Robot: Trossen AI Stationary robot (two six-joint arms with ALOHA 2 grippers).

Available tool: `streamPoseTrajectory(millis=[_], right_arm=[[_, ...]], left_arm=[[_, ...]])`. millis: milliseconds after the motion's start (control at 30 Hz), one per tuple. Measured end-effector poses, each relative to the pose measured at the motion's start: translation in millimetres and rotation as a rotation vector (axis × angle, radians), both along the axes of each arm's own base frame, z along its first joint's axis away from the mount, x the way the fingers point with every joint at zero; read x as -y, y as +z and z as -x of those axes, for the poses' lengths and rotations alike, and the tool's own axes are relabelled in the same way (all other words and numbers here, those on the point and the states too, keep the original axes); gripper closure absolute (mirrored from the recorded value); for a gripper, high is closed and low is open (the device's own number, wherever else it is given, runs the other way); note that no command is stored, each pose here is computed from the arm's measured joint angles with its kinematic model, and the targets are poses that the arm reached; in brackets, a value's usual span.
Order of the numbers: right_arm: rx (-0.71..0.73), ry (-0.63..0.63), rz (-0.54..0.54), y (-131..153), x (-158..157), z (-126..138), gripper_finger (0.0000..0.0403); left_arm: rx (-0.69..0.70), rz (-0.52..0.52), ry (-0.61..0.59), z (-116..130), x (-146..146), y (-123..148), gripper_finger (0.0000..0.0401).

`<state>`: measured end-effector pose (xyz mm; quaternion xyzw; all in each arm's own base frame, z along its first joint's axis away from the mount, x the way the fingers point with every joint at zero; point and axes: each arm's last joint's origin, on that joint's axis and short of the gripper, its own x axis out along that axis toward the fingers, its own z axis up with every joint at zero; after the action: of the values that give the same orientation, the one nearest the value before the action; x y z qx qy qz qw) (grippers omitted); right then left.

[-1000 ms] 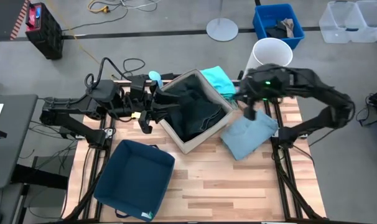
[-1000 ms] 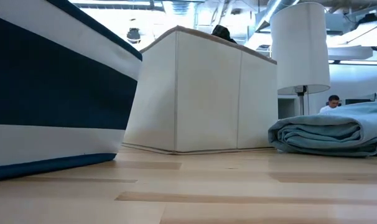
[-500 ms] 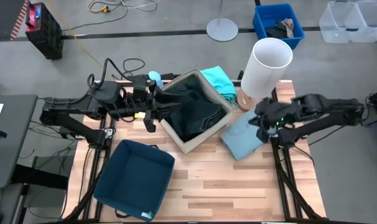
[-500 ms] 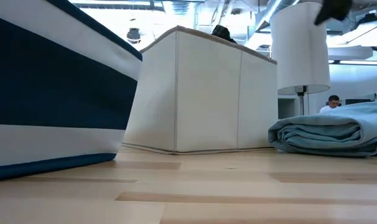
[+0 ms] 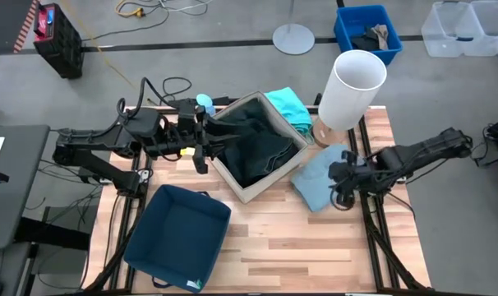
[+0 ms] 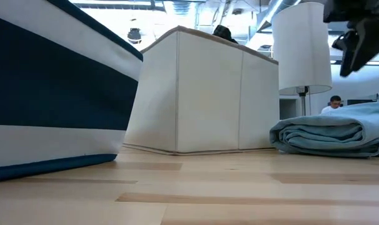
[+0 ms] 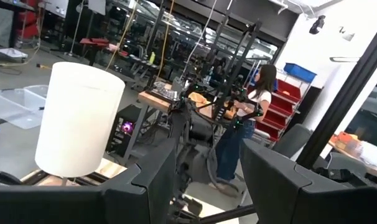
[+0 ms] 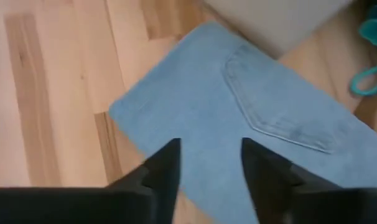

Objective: Sort clothes
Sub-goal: Put the blue pants into the blue white laundry organizer

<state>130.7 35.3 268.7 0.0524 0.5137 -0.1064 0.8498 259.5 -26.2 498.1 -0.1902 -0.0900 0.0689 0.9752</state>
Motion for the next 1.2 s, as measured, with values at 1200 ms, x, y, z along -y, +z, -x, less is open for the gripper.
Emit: streamPoseTrajectory(millis=[1200], right_arm=[[-0.361,-0.085,0.400,-142.8,-68.8,-69.7,0.0152]], left_arm=[[-0.018,0.023,0.014,-0.7,-4.4,-2.2,0.0228]])
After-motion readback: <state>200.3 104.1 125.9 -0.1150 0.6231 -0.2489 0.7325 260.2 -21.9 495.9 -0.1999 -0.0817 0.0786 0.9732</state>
